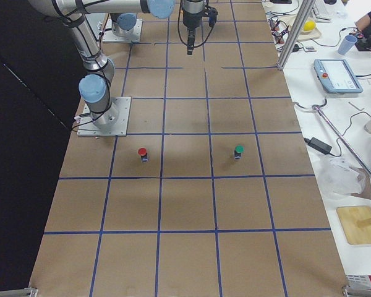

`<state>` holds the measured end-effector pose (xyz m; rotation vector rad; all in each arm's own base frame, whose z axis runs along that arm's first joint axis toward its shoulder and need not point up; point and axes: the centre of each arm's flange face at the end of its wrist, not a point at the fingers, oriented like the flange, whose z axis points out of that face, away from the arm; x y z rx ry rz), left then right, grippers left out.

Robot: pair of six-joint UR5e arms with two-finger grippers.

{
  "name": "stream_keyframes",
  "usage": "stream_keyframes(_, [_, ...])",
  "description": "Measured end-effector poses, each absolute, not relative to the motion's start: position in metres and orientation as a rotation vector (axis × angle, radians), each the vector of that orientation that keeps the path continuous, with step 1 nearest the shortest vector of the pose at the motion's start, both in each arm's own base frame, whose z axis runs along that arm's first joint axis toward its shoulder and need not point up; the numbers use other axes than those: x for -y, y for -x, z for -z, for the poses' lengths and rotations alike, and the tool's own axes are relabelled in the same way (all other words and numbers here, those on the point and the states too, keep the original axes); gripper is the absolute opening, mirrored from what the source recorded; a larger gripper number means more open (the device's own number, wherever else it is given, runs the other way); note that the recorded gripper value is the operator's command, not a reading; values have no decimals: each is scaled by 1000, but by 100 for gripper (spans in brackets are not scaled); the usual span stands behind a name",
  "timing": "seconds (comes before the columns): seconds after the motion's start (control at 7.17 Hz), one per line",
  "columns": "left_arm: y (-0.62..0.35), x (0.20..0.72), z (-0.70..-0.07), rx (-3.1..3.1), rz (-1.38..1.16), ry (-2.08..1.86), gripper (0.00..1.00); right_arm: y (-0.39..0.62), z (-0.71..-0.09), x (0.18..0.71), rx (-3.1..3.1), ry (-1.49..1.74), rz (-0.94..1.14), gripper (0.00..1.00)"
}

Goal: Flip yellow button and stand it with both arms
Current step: 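Lower the left gripper onto the lying yellow button and grasp it, then lift the yellow button with the left gripper off the table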

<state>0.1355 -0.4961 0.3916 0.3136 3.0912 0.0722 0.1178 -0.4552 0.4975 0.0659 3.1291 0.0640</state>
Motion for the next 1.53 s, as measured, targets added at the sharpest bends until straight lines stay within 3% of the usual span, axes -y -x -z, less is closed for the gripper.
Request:
stream_keyframes(0.42, [-213,458,-318,-3085,-36,-382,100,-118,-497,455,-3129,-64,-67,100])
stream_keyframes(0.98, [-237,437,-238,-3117,-67,-485,99,-118,-496,454,-3127,-66,-68,100])
stream_keyframes(1.53, [-237,439,-210,-3084,-33,-498,98,-118,-497,455,-3125,-61,-62,100])
